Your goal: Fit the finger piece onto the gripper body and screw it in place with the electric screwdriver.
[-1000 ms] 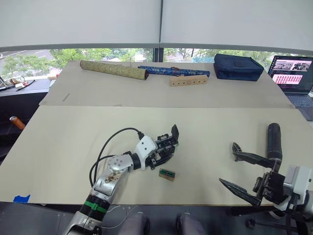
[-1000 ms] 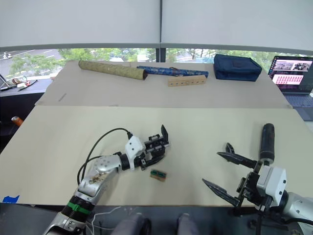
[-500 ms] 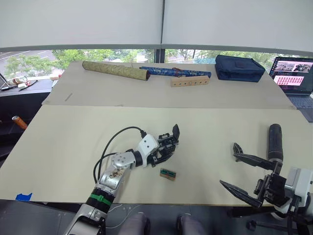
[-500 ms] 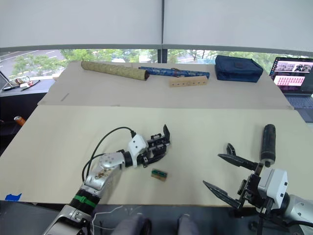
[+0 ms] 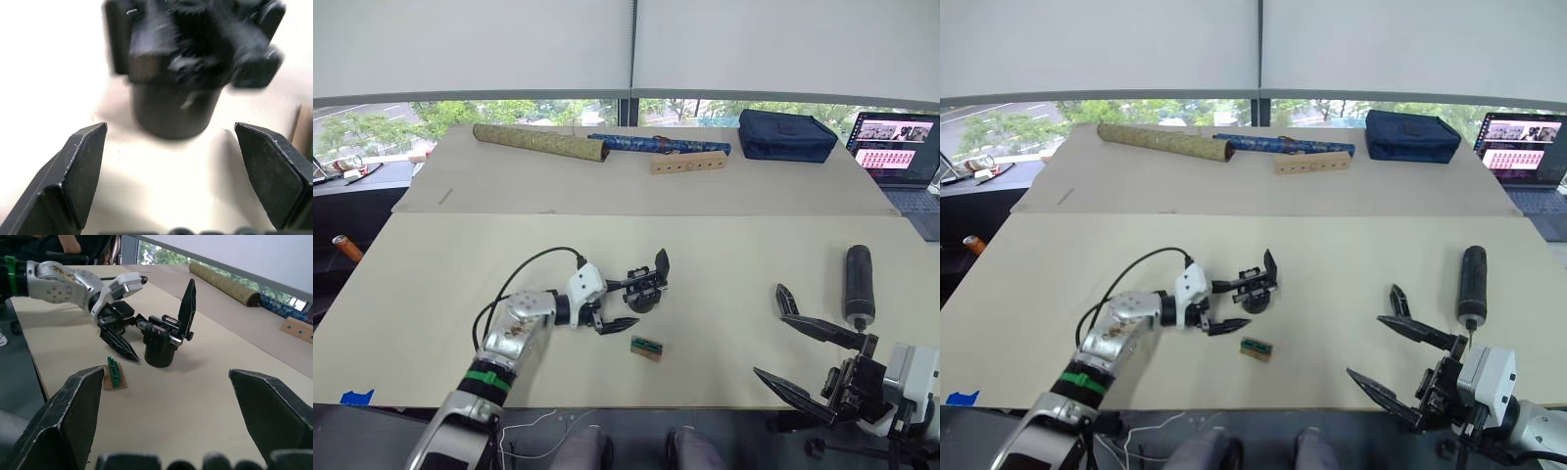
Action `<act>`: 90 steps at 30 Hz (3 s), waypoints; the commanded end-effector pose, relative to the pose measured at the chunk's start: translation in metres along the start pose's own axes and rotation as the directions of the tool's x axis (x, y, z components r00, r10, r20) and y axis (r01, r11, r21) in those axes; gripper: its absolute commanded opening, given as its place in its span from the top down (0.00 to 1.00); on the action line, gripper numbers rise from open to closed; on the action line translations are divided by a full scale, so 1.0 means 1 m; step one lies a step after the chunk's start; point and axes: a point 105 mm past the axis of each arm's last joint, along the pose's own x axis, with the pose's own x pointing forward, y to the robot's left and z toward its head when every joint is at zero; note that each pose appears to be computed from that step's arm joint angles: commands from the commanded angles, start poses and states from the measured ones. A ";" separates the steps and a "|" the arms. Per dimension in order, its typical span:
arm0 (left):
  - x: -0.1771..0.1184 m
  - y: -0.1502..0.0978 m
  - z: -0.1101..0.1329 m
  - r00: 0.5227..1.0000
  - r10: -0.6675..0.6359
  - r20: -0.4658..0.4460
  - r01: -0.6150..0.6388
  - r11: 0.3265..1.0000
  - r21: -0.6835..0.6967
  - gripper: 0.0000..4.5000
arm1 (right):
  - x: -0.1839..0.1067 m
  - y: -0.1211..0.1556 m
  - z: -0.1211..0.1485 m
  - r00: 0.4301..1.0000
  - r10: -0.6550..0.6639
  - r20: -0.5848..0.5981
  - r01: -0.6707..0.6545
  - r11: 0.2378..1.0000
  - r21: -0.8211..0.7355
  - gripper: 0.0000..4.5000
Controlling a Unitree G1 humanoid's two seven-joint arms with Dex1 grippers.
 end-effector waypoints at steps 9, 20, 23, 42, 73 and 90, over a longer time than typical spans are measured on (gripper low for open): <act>0.027 0.003 0.019 0.964 -0.264 0.019 0.259 0.955 0.143 0.02 | -0.002 -0.002 0.007 1.000 0.015 0.023 -0.013 0.997 -0.071 0.00; 0.036 0.015 0.024 0.980 -0.183 0.082 0.174 0.979 0.106 0.41 | -0.006 0.000 0.006 1.000 -0.006 0.006 0.006 0.997 -0.074 0.00; 0.032 0.012 0.019 0.981 -0.171 0.087 0.164 0.982 0.090 0.49 | -0.005 0.000 0.004 1.000 -0.011 0.006 0.011 0.997 -0.073 0.00; 0.035 -0.019 0.044 0.938 0.315 0.143 -0.318 0.948 -0.009 0.49 | 0.006 -0.004 -0.006 0.998 0.047 0.033 -0.046 0.998 -0.054 0.00; -0.002 0.002 0.004 0.998 -0.044 0.038 0.042 0.998 0.045 0.00 | 0.003 -0.005 -0.008 1.000 0.016 0.024 -0.015 0.998 -0.056 0.00; 0.038 0.011 0.015 0.977 -0.214 -0.011 0.212 0.959 0.190 0.06 | -0.004 0.001 -0.005 0.999 -0.037 0.004 0.037 0.997 -0.066 0.00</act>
